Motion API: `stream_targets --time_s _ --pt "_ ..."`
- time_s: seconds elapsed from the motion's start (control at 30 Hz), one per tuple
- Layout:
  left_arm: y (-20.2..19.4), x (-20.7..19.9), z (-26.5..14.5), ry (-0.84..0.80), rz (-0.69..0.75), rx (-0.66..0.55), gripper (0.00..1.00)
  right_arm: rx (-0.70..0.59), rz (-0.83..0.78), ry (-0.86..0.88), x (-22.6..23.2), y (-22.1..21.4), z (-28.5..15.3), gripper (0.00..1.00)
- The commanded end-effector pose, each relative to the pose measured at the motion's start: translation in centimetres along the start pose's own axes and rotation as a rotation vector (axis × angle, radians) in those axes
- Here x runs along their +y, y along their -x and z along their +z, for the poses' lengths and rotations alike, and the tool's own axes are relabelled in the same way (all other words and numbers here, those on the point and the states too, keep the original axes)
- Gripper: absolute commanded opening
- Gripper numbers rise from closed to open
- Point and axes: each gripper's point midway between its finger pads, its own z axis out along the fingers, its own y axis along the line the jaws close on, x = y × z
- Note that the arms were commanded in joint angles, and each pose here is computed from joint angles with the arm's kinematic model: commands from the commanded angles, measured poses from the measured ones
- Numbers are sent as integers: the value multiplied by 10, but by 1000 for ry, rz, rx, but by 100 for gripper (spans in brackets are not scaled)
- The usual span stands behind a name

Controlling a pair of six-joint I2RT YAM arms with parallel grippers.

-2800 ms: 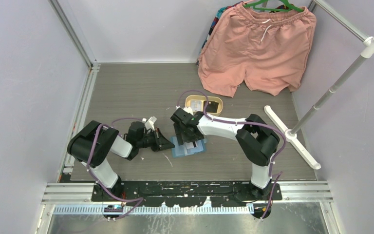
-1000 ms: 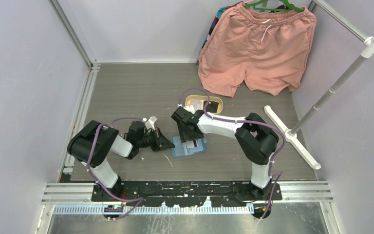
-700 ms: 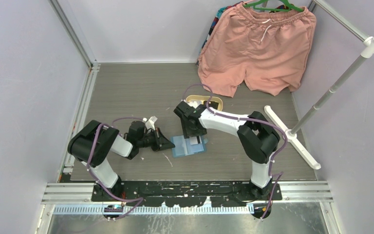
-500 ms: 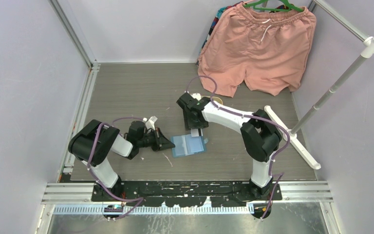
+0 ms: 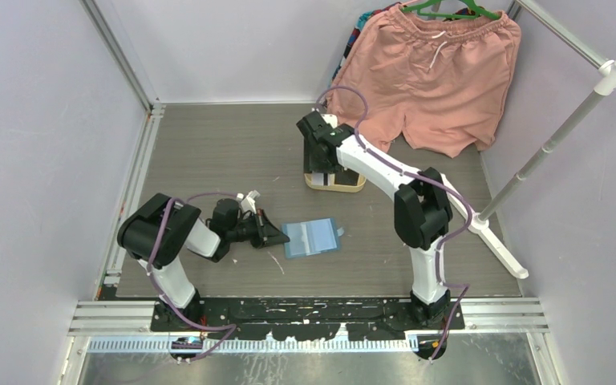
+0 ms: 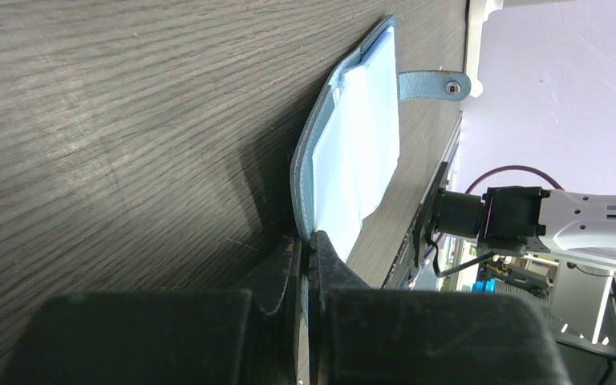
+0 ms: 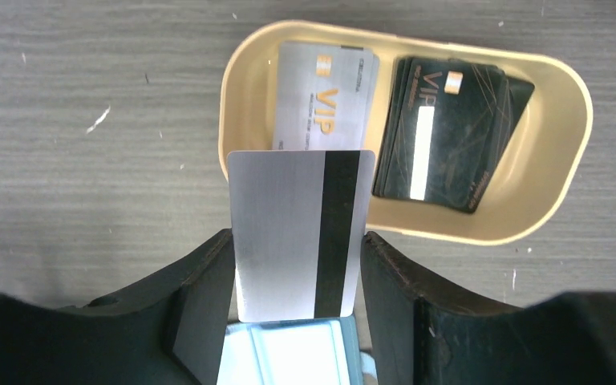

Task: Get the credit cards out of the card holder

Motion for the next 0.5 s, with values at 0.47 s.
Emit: stream_targets --time_s 0.47 --pt "-7 25 1 88 -26 8 0 -11 64 11 -4 45 43 20"
